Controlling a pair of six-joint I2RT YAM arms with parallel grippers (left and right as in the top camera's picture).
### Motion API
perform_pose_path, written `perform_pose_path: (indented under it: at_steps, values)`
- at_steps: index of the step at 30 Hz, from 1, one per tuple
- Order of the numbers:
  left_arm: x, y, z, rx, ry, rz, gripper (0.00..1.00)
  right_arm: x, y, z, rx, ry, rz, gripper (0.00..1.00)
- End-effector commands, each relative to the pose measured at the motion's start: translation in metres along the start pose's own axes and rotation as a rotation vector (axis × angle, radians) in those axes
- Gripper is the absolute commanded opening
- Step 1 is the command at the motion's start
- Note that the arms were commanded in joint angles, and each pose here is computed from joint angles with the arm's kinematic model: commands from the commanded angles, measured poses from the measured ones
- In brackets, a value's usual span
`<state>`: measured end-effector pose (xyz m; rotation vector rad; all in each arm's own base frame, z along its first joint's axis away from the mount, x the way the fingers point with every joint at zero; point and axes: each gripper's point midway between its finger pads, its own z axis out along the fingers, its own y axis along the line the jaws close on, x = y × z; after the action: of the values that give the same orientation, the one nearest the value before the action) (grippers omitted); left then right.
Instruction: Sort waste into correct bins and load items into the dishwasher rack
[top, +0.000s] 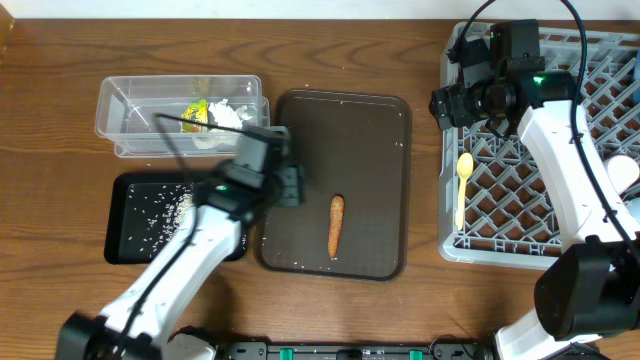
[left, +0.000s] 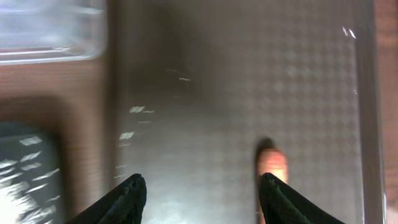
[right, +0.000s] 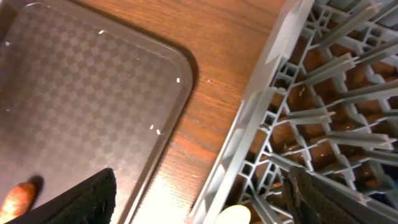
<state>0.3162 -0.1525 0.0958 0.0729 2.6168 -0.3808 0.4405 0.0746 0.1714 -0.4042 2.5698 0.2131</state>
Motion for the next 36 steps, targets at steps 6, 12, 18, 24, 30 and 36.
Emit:
perform_pose_path:
  at_steps: [6,12,18,24,30,36]
  values:
    - [0.036,-0.046,0.048,0.043,0.104,0.146,0.61,0.001,0.007,0.002,-0.03,0.004,0.01,0.88]
    - [0.061,-0.057,0.071,0.041,0.17,0.172,0.61,0.001,0.007,0.002,-0.03,0.004,0.01,0.88]
    - [0.071,-0.062,0.082,0.035,0.188,0.179,0.61,0.003,0.008,0.002,-0.031,0.012,0.012,0.88]
    - [0.07,-0.059,0.084,0.014,0.18,0.172,0.58,0.004,0.008,0.001,-0.032,0.019,0.013,0.88]
    - [0.071,-0.058,0.085,0.008,0.184,0.165,0.51,0.004,0.008,0.001,-0.032,0.018,0.013,0.88]
    - [0.072,-0.057,0.087,0.007,0.186,0.165,0.42,0.004,0.008,0.001,-0.032,0.018,0.013,0.88]
